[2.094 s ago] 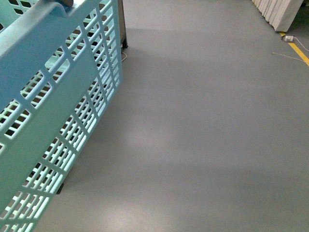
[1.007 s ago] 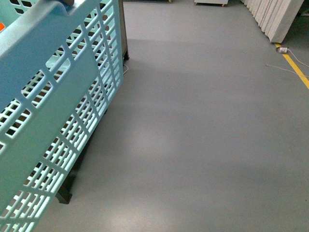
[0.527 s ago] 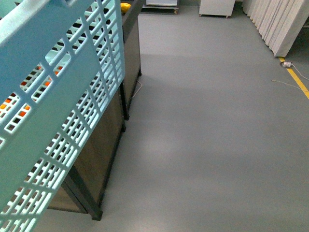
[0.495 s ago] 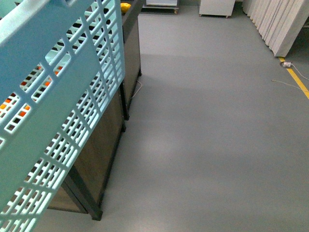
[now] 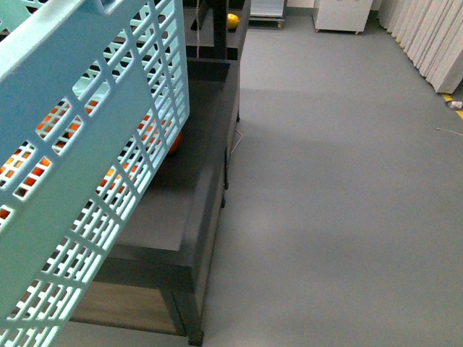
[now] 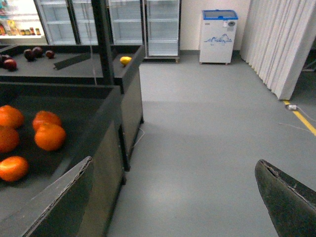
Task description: Pick lemon and mango into basket
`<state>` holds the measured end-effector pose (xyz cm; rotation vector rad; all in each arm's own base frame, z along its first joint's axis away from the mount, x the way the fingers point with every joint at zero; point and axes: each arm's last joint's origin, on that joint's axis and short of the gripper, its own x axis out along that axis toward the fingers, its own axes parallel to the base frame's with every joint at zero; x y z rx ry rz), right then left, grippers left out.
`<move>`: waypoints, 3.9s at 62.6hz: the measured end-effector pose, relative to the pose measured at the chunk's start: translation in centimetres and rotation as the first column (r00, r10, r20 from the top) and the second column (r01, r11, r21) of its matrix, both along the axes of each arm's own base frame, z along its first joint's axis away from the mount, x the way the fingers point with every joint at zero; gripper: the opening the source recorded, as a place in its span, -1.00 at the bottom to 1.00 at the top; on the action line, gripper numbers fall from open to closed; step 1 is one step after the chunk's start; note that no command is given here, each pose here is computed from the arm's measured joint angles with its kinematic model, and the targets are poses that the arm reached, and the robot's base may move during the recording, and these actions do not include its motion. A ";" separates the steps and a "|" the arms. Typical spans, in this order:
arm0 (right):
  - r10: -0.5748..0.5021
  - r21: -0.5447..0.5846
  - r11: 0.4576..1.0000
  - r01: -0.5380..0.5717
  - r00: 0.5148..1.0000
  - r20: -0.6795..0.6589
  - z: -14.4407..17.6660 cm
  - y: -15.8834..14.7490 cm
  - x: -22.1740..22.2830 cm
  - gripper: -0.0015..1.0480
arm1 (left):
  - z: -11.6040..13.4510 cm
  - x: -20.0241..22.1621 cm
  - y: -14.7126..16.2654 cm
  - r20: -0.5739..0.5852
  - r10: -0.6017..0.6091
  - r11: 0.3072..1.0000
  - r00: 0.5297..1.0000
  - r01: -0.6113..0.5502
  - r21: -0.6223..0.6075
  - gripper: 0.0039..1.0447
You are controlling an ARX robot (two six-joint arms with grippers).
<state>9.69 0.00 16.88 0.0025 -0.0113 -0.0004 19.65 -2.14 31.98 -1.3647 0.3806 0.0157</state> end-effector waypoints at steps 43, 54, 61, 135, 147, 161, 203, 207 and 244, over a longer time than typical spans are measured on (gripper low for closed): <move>0.001 0.000 1.000 -0.001 1.000 0.001 0.0 0.0 0.0 0.83 | 0.0 0.0 0.0 0.001 -0.001 1.000 1.000 0.001 0.000 -0.46; 0.000 0.000 1.000 0.000 1.000 0.000 0.0 0.0 0.0 0.83 | 0.0 0.0 0.0 0.001 -0.001 1.000 1.000 0.001 0.000 -0.46; -0.001 0.000 1.000 0.001 1.000 0.002 0.0 0.0 0.0 0.83 | 0.0 0.0 0.0 0.001 0.000 1.000 1.000 0.000 0.000 -0.46; 0.000 0.000 1.000 0.000 1.000 0.001 0.0 0.0 0.0 0.83 | 0.0 0.0 0.0 -0.002 0.001 1.000 1.000 -0.001 0.000 -0.46; 0.000 0.000 1.000 0.000 1.000 0.001 0.0 0.0 0.0 0.83 | 0.0 0.0 0.0 -0.002 -0.002 1.000 1.000 0.002 -0.001 -0.46; 0.002 0.000 1.000 -0.002 1.000 0.000 0.0 0.0 0.0 0.83 | 0.0 0.0 0.0 -0.002 0.003 1.000 1.000 -0.003 0.001 -0.46; 0.001 0.000 1.000 -0.001 1.000 0.002 0.0 0.0 0.0 0.83 | 0.0 0.0 0.0 -0.003 -0.001 1.000 1.000 0.001 0.000 -0.46; 0.005 0.000 1.000 -0.005 1.000 0.000 0.0 0.0 0.0 0.83 | 0.0 0.0 0.0 -0.002 0.000 1.000 1.000 0.000 0.002 -0.46; 0.001 0.000 1.000 -0.001 1.000 0.001 0.0 0.0 0.0 0.83 | 1.6 8.0 -7.0 0.043 -0.415 0.652 0.909 0.263 0.711 -0.46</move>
